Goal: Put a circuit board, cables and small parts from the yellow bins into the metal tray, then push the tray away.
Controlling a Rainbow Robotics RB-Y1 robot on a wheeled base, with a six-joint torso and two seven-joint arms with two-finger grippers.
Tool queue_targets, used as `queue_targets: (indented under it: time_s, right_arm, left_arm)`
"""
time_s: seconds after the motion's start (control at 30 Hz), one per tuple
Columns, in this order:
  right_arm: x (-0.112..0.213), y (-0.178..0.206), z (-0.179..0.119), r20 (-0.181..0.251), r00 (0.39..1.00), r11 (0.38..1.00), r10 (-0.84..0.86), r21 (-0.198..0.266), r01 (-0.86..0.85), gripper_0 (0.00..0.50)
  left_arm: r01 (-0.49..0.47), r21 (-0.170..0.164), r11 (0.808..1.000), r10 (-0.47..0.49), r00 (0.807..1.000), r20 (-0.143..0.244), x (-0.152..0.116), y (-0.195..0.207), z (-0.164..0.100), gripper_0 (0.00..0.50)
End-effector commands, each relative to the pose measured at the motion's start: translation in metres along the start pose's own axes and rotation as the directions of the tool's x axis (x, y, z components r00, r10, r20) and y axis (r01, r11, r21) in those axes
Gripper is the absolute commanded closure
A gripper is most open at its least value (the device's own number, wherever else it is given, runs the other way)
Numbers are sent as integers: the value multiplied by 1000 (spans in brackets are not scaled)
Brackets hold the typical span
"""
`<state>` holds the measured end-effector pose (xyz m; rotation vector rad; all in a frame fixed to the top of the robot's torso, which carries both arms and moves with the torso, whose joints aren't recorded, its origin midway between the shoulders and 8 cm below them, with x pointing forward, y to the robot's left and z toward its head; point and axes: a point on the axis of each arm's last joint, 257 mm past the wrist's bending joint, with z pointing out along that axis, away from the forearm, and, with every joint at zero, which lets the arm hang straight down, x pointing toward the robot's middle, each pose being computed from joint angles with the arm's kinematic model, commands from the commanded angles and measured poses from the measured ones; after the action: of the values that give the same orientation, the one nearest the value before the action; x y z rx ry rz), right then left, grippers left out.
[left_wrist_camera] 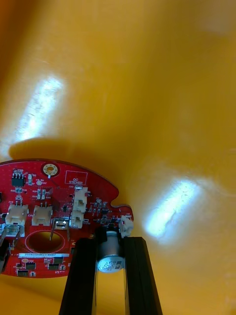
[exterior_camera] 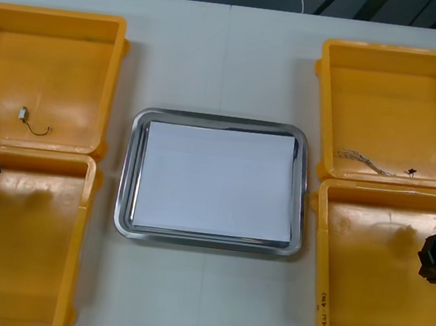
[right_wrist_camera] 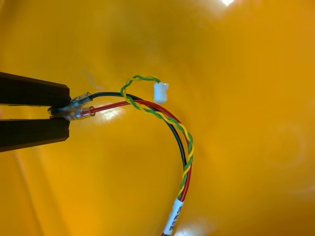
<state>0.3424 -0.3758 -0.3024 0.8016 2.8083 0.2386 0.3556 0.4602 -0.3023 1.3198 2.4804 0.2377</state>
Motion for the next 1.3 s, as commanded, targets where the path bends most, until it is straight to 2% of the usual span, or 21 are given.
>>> queue_targets:
  time_s: [0.03, 0.1, 0.17, 0.3, 0.53, 0.8, 1.03, 1.3]
  right_arm:
    - [-11, 12, -31, 36, 999, 999, -37, -32, 38, 500]
    - [-5, 20, -33, 16, 1000, 998, -22, -54, 22, 500]
    - [10, 35, -35, -30, 1000, 995, -9, -98, 6, 500]
    - [30, 54, -42, -80, 997, 989, 14, -147, -26, 500]
    - [59, 70, -42, -110, 992, 990, 59, -118, -72, 500]
    - [77, 83, -21, -129, 977, 977, 167, -115, -182, 500]
    - [89, 87, -6, -144, 959, 961, 246, -92, -260, 500]
    - [92, 81, 0, -134, 952, 956, 275, -64, -285, 500]
  left_arm:
    - [-74, 44, 996, 74, 997, 1, 6, -11, -13, 500]
    - [-74, 51, 996, 74, 997, -1, 6, -13, -19, 500]
    - [-79, 63, 995, 80, 997, -3, 7, -15, -29, 500]
    - [-89, 75, 993, 90, 996, 1, 6, -20, -41, 500]
    - [-156, 80, 985, 156, 988, 1, 0, -40, -56, 500]
    - [-101, 101, 990, 105, 994, -29, -1, -73, -58, 500]
    - [-82, 112, 990, 84, 996, -16, -14, -91, -47, 500]
    - [-58, 90, 994, 58, 998, -3, -29, -104, -25, 500]
